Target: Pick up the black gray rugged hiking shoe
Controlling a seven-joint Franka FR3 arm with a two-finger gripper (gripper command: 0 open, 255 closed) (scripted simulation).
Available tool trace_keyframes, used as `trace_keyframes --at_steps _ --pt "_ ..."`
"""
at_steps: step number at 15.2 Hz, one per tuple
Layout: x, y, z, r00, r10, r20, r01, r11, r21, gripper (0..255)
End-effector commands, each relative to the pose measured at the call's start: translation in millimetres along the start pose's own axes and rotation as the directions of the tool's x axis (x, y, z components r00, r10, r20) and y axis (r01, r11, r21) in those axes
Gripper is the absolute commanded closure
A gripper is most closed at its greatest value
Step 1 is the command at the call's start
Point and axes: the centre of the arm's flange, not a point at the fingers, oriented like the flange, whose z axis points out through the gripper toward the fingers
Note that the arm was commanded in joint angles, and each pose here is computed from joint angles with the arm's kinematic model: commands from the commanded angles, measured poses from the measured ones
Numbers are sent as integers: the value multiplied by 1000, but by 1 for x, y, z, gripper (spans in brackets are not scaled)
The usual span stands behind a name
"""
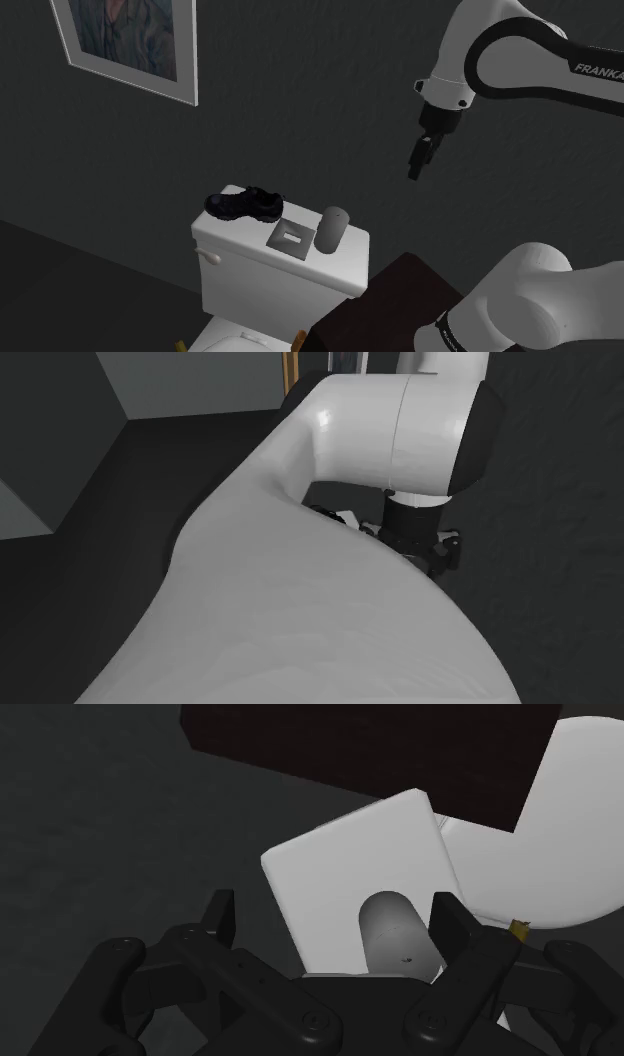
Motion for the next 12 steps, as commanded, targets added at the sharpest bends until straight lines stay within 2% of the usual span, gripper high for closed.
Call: trace_keyframes --at_steps 1,12 --pt "0 0 0 1000 0 0 0 1000 0 0" --pt "111 -65 51 995 97 -1 -97 992 80 0"
